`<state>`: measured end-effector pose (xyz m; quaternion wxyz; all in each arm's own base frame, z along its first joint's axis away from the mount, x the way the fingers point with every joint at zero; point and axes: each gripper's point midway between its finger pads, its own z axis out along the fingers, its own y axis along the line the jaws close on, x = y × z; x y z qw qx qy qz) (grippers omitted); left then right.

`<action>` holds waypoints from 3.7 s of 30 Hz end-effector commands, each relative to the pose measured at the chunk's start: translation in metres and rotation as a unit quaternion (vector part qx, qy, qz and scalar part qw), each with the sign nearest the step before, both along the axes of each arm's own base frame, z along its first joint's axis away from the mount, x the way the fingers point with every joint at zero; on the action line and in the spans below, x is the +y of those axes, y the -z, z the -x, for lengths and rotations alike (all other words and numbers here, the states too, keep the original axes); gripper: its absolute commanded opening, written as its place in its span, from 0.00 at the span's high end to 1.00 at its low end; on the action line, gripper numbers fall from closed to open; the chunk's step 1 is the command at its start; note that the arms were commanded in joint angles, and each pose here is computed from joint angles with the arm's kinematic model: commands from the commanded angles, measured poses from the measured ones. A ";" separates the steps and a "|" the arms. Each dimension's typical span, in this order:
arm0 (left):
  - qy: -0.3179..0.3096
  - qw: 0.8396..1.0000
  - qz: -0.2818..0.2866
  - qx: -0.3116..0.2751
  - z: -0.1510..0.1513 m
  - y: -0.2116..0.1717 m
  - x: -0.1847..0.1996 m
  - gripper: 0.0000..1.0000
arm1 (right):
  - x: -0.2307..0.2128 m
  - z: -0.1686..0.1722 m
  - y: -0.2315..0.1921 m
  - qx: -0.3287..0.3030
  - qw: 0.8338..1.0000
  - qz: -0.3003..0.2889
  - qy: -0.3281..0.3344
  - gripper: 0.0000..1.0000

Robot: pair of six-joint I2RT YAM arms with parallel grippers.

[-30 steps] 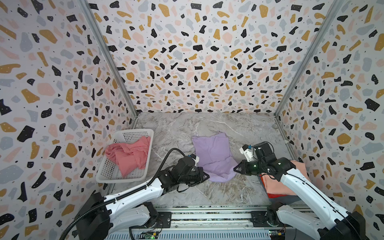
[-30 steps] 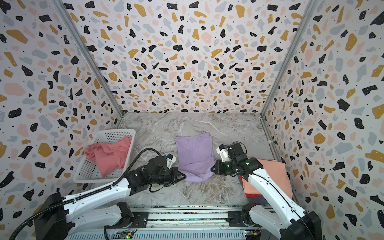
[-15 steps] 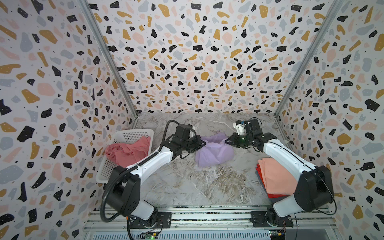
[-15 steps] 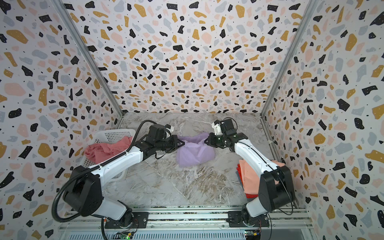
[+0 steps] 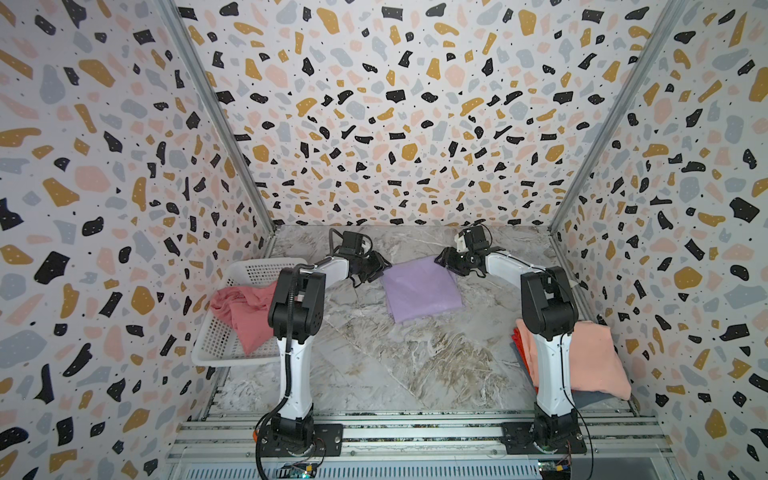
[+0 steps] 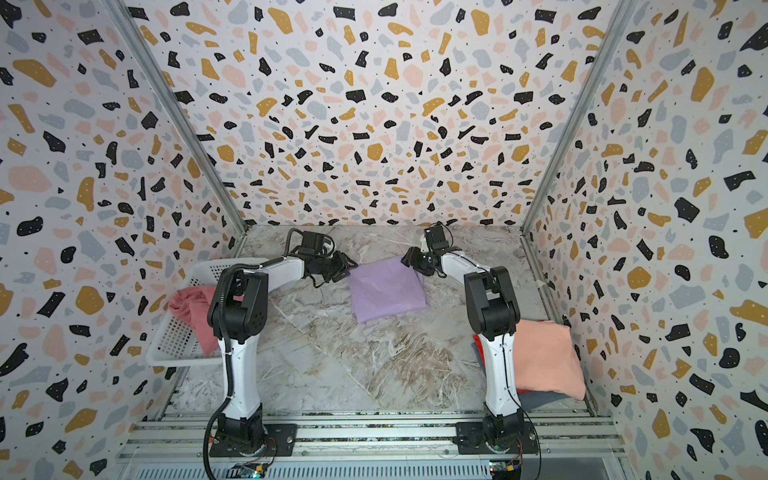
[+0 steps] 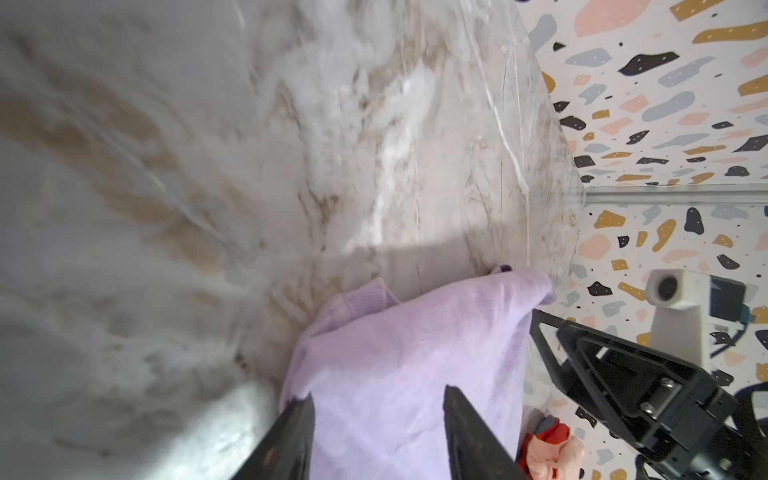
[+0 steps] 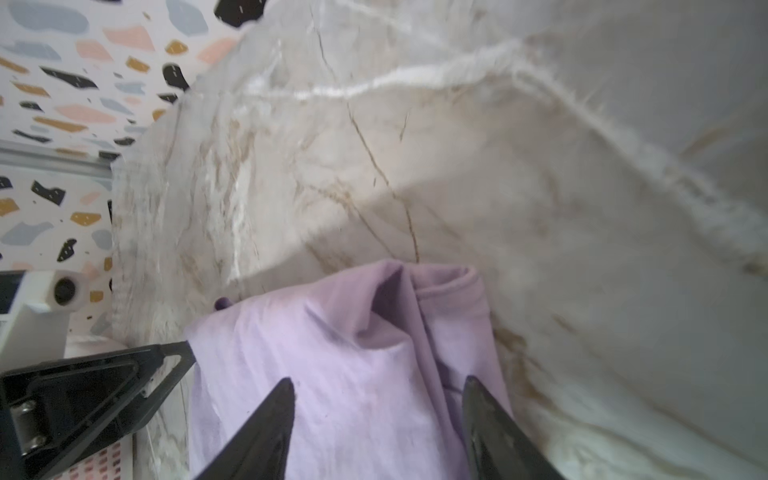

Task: Fold and stack the t-shirts

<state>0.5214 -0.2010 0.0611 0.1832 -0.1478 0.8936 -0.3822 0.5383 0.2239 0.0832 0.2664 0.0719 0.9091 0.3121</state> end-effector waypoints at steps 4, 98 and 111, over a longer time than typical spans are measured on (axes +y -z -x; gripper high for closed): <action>0.017 0.998 -0.033 -0.041 -0.003 -0.035 0.012 0.43 | -0.008 0.017 -0.082 -0.087 0.996 -0.024 0.005 0.35; 0.242 0.966 -0.067 -0.065 0.115 -0.087 -0.080 0.43 | -0.201 0.163 -0.063 0.179 0.953 0.093 0.224 1.00; 0.209 0.974 -0.033 -0.084 0.042 -0.079 -0.060 0.42 | -0.301 0.210 -0.109 0.230 0.919 0.158 0.278 1.00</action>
